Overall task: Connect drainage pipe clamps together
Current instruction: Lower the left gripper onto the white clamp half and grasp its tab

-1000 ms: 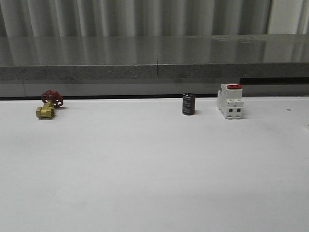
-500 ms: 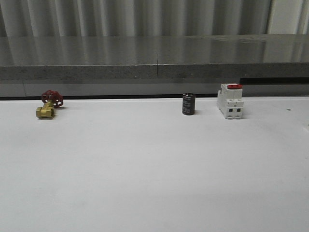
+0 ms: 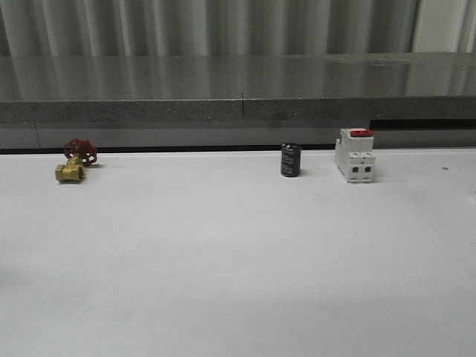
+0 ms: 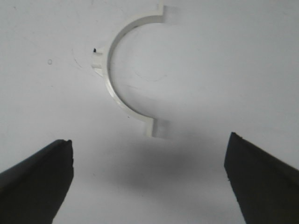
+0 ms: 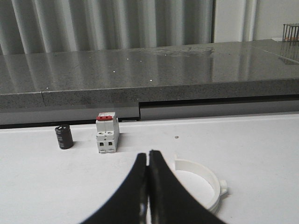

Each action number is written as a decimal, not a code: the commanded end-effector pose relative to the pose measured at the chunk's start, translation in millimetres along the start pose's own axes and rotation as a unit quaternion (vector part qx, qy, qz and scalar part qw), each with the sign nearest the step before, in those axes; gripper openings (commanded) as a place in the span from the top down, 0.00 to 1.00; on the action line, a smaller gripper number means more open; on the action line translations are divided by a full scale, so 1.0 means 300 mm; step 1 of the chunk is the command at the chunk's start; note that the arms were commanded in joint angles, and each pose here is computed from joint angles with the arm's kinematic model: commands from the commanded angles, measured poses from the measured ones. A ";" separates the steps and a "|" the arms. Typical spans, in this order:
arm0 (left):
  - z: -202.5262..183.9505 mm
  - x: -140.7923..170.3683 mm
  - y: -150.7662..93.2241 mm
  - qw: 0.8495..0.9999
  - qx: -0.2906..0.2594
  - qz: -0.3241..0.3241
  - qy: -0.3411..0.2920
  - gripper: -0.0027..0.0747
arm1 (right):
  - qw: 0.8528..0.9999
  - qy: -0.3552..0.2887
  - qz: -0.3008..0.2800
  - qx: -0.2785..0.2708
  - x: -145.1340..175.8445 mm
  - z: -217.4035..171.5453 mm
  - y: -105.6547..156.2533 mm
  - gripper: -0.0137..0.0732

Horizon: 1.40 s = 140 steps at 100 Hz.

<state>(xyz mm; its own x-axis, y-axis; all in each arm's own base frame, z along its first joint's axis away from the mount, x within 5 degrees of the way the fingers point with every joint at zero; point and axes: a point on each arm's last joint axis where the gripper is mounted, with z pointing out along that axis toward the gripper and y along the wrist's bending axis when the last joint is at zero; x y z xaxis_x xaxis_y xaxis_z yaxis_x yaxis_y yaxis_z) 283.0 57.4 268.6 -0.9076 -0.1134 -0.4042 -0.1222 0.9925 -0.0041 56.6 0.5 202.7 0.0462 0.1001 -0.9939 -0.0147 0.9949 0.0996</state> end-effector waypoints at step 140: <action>0.441 -0.191 0.118 0.999 -0.009 0.032 0.042 0.14 | 0.998 -0.060 -0.001 -0.006 -0.048 -0.008 0.005 0.92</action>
<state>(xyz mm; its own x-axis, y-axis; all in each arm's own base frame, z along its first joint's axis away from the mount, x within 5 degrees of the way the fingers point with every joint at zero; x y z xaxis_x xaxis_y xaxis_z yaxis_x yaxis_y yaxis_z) 378.5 101.7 144.9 -0.9696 -0.0632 -0.2364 -0.0677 0.9976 0.0108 56.6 0.5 202.7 0.0462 0.1001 -0.9939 -0.0147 0.9949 0.0996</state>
